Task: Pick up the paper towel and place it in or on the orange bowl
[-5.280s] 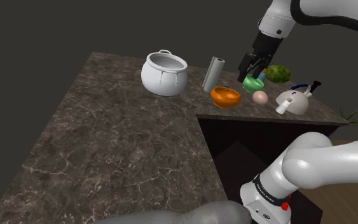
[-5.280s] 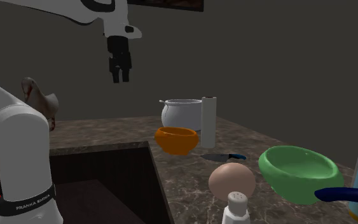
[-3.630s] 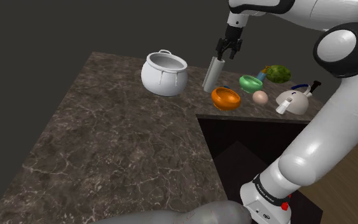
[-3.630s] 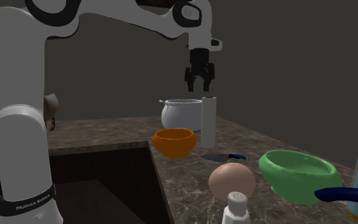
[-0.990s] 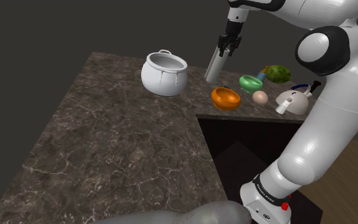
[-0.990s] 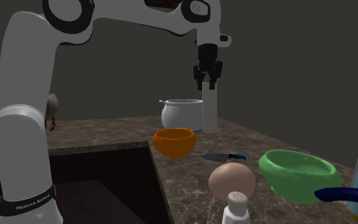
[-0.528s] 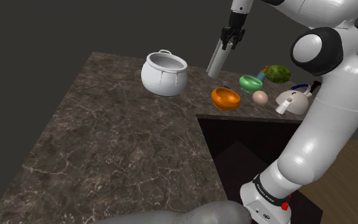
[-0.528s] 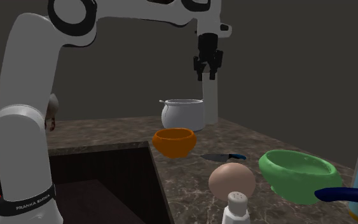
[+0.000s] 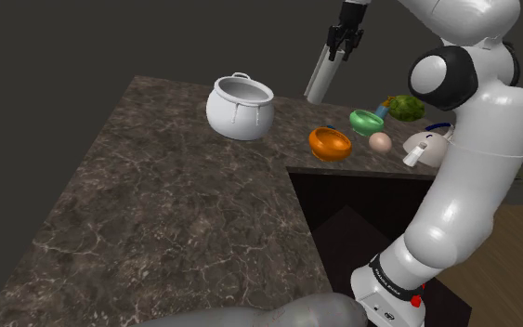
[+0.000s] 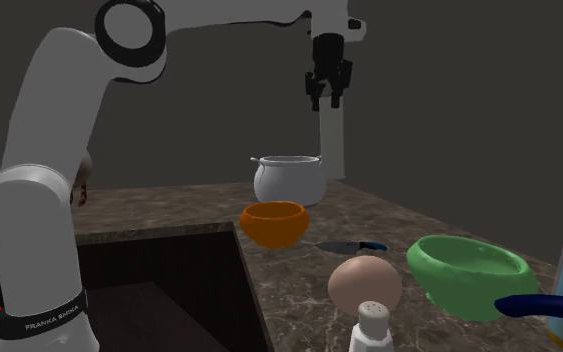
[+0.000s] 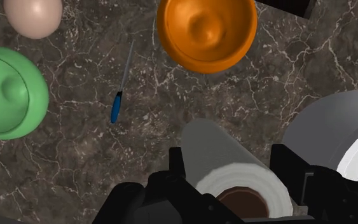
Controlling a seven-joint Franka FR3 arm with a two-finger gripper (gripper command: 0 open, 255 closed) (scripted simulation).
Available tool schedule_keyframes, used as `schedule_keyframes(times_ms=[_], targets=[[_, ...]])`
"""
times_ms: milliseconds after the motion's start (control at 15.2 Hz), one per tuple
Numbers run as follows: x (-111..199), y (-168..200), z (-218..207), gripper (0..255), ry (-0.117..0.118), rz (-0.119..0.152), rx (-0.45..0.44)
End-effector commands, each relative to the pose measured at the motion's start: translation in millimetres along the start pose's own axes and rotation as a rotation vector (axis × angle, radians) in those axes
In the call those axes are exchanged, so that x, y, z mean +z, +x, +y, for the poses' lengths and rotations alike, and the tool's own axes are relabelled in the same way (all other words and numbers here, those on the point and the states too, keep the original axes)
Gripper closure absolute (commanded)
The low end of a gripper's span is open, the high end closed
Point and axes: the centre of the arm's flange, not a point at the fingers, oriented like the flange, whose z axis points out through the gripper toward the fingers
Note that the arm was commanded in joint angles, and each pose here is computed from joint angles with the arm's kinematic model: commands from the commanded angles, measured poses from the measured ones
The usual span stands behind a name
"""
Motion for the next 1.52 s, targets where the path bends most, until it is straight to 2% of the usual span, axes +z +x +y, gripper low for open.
schedule_keyframes(times_ms=[0,264,1122,1452], targets=[[-10.7,-2.3,-0.3,255,0.000,-0.001,0.000],[-28.7,-4.0,0.8,255,0.000,-0.001,0.000],[-102.6,-156.9,-4.1,255,0.000,-0.001,0.000],[-76.3,-154.5,-5.8,255,0.000,-0.001,0.000]])
